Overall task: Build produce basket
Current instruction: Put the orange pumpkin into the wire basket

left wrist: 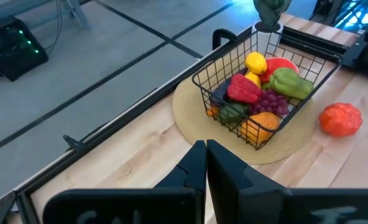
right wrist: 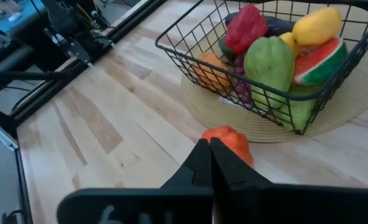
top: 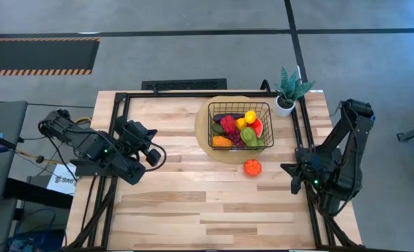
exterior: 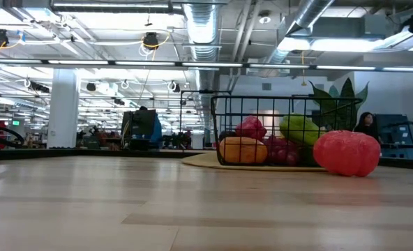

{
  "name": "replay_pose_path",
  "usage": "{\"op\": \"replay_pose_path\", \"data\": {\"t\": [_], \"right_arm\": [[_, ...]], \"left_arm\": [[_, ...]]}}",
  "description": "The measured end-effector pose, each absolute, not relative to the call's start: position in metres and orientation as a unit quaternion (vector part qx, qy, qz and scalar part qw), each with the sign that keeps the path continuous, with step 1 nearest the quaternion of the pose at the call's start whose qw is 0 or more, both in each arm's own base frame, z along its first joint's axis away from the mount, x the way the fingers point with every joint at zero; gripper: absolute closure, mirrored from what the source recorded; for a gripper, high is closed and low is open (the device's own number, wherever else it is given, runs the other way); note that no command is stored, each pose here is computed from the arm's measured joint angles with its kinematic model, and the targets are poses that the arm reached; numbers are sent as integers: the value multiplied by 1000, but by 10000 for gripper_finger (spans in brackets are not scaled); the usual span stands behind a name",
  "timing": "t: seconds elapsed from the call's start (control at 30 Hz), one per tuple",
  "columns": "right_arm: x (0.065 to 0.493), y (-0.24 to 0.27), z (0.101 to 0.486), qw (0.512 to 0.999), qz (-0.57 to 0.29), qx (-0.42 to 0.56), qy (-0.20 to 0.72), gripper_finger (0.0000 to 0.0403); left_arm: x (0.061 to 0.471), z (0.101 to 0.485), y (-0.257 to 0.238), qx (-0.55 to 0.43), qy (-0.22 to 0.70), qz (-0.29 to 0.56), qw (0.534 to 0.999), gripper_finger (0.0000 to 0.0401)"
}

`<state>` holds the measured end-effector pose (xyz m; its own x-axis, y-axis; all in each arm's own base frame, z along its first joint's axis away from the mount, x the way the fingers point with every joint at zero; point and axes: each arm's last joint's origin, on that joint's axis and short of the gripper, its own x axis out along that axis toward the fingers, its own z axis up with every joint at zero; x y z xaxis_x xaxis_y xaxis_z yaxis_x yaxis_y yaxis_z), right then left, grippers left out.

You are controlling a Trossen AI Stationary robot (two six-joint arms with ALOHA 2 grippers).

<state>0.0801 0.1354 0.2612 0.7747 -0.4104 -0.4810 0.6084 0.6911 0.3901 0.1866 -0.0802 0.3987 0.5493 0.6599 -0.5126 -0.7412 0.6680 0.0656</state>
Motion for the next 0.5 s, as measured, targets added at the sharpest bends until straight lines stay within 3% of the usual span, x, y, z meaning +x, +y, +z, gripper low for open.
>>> {"op": "replay_pose_path", "data": {"t": [0.3, 0.5], "right_arm": [[80, 139, 260, 896, -277, 285, 200, 395], [83, 141, 259, 885, -283, 303, 212, 367]], "left_arm": [[187, 399, -80, -80, 257, 399, 877, 401], [188, 399, -81, -87, 252, 397, 878, 401]]}}
